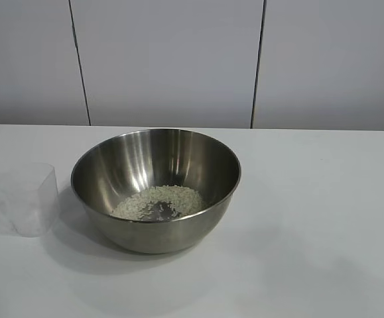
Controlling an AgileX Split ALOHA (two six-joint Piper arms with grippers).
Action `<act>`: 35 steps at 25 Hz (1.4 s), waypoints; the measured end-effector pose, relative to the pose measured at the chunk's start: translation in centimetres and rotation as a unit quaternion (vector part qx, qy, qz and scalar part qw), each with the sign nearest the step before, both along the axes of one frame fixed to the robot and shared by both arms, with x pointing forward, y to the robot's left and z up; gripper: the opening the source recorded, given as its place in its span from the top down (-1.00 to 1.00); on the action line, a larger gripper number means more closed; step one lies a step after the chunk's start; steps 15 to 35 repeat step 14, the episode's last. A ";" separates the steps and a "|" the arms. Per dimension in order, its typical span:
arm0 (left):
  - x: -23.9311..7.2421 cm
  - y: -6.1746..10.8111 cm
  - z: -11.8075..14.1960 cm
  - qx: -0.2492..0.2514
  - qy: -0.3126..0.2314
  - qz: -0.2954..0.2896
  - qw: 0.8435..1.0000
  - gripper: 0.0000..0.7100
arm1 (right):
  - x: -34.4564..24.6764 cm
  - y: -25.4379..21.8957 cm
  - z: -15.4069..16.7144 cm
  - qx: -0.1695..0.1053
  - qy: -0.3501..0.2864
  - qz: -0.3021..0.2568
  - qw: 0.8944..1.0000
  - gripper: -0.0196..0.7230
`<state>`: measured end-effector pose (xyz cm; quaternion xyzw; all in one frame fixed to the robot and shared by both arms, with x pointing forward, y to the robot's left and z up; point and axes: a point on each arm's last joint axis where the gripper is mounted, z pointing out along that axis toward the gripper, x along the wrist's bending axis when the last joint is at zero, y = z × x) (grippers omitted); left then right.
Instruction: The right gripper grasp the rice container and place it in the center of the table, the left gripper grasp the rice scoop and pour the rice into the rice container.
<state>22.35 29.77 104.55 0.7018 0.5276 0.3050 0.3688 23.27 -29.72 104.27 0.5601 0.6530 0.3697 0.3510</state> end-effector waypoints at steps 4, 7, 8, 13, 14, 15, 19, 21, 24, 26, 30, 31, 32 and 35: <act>0.5 -0.1 -0.4 -0.006 -0.007 0.003 1.000 0.11 | 0.0 0.0 0.0 0.000 0.000 0.000 1.000 -0.15; 0.5 -0.1 -0.4 -0.006 -0.008 0.003 1.000 0.11 | 0.0 0.0 0.0 0.000 0.000 0.000 1.000 -0.15; 0.5 -0.1 -0.4 -0.006 -0.008 0.003 1.000 0.11 | 0.0 0.0 0.0 0.000 0.000 0.000 1.000 -0.15; 0.5 -0.1 -0.4 -0.008 -0.009 0.004 1.000 0.11 | 0.0 0.0 0.0 0.000 0.000 0.000 1.000 -0.15; 0.5 -0.1 -0.4 -0.008 -0.009 0.004 1.000 0.11 | 0.0 0.0 0.0 0.000 0.000 0.000 1.000 -0.15; 0.5 -0.1 -0.4 -0.008 -0.009 0.004 1.000 0.11 | 0.0 0.0 0.0 0.000 0.000 0.000 1.000 -0.15; 0.5 -0.1 -0.4 -0.008 -0.009 0.004 1.000 0.11 | 0.0 0.0 0.0 0.000 0.000 0.000 1.000 -0.15; 0.5 -0.1 -0.4 -0.008 -0.009 0.004 1.000 0.11 | 0.0 0.0 0.0 0.000 0.000 0.000 1.000 -0.15; 0.5 -0.1 -0.4 -0.008 -0.009 0.004 1.000 0.11 | 0.0 0.0 0.0 0.000 0.000 0.000 1.000 -0.15; 0.5 -0.1 -0.4 -0.008 -0.009 0.004 1.000 0.11 | 0.0 0.0 0.0 0.000 0.000 0.000 1.000 -0.15; 0.5 -0.1 -0.4 -0.008 -0.009 0.004 1.000 0.11 | 0.0 0.0 0.0 0.000 0.000 0.000 1.000 -0.15; 0.5 -0.1 -0.4 -0.008 -0.009 0.004 1.000 0.11 | 0.0 0.0 0.0 0.000 0.000 0.000 1.000 -0.15; 0.5 -0.1 -0.4 -0.008 -0.009 0.004 1.000 0.11 | 0.0 0.0 0.0 0.000 0.000 0.000 1.000 -0.15; 0.5 -0.1 -0.4 -0.008 -0.009 0.004 1.000 0.11 | 0.0 0.0 0.0 0.000 0.000 0.000 1.000 -0.15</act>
